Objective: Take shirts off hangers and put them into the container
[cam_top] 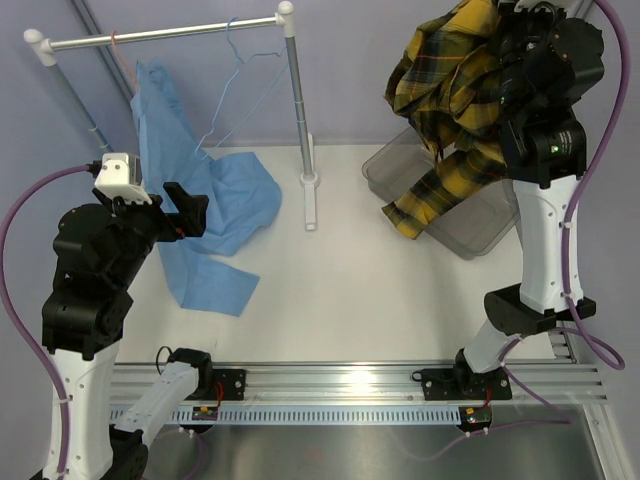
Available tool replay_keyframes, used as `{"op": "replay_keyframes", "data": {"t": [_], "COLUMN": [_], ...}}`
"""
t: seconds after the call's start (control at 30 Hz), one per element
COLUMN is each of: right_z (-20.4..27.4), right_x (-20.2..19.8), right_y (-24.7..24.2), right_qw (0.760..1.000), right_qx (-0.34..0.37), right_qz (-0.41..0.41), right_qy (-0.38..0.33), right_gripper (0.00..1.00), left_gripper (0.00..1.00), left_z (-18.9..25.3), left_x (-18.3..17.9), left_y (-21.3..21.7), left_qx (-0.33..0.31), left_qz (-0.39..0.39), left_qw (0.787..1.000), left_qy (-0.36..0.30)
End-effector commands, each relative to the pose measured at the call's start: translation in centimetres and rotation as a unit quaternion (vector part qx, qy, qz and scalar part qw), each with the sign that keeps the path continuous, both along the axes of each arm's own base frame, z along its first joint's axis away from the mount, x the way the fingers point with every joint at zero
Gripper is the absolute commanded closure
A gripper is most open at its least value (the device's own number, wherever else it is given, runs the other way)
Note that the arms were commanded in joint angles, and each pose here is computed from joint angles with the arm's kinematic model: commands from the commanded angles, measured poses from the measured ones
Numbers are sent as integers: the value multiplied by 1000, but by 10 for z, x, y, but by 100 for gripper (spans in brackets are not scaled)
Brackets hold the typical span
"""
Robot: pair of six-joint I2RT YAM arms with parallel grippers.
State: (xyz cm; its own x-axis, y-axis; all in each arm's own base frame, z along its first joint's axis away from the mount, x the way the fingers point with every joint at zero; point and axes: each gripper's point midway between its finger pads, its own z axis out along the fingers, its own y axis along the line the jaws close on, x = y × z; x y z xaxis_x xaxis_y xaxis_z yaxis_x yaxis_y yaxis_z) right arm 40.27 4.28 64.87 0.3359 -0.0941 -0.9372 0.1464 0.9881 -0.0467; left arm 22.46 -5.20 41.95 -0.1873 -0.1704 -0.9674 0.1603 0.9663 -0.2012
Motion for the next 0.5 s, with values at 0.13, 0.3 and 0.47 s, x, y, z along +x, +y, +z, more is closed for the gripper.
{"op": "replay_keyframes", "data": {"t": [0.13,0.3,0.47], "right_z": [116,139,127], "right_x": [-71,-91,-75], "right_y": [-26,-37,-37], "right_qw": [973,955,962], "right_qx": [-4,-7,-16], "right_qz": [-33,-58,-60], "right_qy": [-228,-290,-265], "right_gripper": [100,100,100], "left_gripper": [1,1,1], "left_z": [11,10,7], "left_x": [-1,-1,-1], "left_y": [-6,-5,-5], "left_qx": [-15,-13,-12], "left_qz": [-15,-13,-13], "left_qw": [1000,1000,1000], "left_qy": [-18,-18,-14]}}
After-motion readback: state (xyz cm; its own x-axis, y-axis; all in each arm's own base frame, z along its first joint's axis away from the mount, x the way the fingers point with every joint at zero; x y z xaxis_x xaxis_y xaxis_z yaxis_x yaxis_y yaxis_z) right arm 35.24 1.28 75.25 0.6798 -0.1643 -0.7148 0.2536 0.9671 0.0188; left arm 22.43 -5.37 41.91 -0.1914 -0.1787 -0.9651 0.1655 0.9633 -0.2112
